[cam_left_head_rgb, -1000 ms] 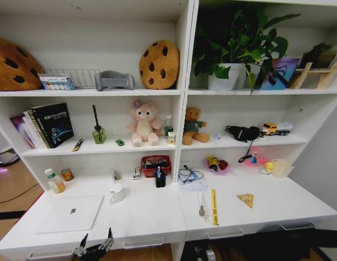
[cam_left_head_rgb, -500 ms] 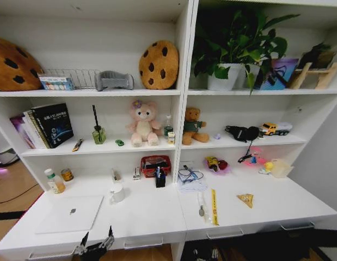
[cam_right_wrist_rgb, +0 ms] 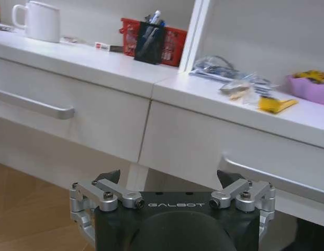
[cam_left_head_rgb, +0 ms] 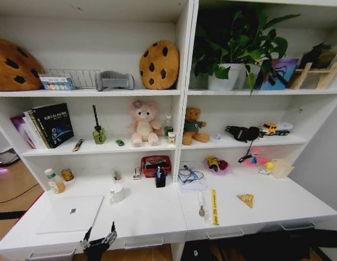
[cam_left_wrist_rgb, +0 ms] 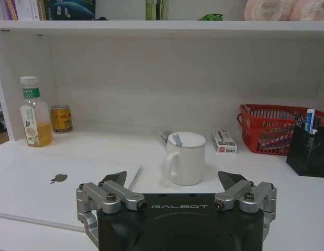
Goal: Organize the objects on the table.
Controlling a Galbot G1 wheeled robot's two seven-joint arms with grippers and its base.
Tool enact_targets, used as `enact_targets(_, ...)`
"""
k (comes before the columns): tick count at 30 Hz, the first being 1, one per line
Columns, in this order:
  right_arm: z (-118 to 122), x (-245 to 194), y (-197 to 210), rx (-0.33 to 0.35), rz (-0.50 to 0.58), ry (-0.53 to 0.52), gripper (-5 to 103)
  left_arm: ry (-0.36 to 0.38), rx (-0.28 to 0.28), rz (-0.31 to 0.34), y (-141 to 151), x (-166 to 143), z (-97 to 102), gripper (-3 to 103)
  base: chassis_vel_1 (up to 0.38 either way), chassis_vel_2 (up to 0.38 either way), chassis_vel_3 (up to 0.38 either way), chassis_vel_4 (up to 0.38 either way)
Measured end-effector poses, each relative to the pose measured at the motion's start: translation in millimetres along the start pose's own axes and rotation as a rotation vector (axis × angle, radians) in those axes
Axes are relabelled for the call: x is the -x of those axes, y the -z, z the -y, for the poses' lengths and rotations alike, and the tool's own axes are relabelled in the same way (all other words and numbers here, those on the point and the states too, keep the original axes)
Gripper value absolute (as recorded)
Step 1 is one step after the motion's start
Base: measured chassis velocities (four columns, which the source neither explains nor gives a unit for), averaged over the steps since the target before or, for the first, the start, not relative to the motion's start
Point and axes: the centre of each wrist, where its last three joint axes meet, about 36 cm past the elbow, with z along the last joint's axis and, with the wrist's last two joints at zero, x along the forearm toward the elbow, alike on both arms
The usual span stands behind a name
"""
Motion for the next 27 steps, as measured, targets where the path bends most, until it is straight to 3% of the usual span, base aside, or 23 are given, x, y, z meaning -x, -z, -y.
enact_targets(8,7,-30,48,0.085,0.065,-0.175,100,-0.004,-0.008,0.007,2,1,2.1,99,0.0,0.0,0.0,0.0)
enact_targets(10,23,-28,75,0.071,0.133,-0.256,100,-0.005,-0.009,0.01,2,2,2.7,99,0.0,0.0,0.0,0.0)
enact_targets(13,37,-22,91,0.051,0.184,-0.298,100,-0.006,-0.01,0.012,2,2,2.9,99,0.0,0.0,0.0,0.0)
enact_targets(17,84,-5,151,0.018,0.305,-0.407,100,-0.011,-0.011,0.014,1,2,5.7,99,0.0,0.0,0.0,0.0)
enact_targets(19,106,4,184,0.027,0.367,-0.433,100,-0.011,-0.014,0.017,1,2,6.9,99,0.0,0.0,0.0,0.0)
enact_targets(23,122,12,218,0.037,0.416,-0.447,100,-0.009,-0.019,0.016,0,3,7.1,99,0.0,0.0,0.0,0.0)
enact_targets(25,129,17,254,0.1,0.409,-0.456,100,-0.008,-0.023,0.011,-4,5,6.8,99,0.0,0.0,0.0,0.0)
enact_targets(26,129,17,254,0.1,0.409,-0.456,100,-0.008,-0.023,0.011,-4,5,6.8,99,0.0,0.0,0.0,0.0)
enact_targets(27,127,20,269,0.148,0.393,-0.447,100,-0.007,-0.025,0.009,-5,6,6.9,99,0.0,0.0,0.0,0.0)
